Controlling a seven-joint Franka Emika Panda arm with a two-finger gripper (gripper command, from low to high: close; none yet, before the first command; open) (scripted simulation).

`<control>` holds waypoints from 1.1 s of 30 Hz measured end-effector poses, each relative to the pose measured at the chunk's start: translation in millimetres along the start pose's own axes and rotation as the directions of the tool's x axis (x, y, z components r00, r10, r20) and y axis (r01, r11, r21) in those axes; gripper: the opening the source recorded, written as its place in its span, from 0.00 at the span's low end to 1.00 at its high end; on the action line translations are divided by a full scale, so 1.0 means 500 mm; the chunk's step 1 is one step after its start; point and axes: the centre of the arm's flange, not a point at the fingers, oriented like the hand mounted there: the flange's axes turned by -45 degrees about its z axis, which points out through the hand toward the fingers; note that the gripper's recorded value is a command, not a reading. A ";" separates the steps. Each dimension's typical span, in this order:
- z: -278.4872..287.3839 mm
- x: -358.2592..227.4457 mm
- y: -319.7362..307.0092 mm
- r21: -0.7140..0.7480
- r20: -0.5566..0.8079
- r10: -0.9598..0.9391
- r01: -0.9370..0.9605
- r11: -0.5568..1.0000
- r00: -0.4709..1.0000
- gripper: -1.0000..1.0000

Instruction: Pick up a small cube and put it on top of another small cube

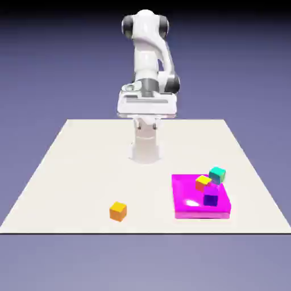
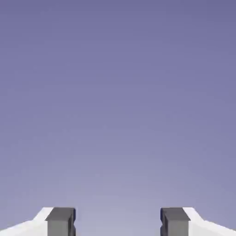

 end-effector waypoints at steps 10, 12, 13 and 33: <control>-0.015 0.062 -0.022 -0.183 -0.021 0.249 -0.248 0.951 0.968 0.50; -0.011 0.071 -0.028 -0.221 -0.030 0.296 -0.296 0.929 0.955 0.50; -0.007 0.074 -0.031 -0.240 -0.035 0.320 -0.319 0.917 0.947 0.50; 0.198 0.056 -0.061 -0.581 -0.242 0.688 -0.671 0.462 0.684 0.50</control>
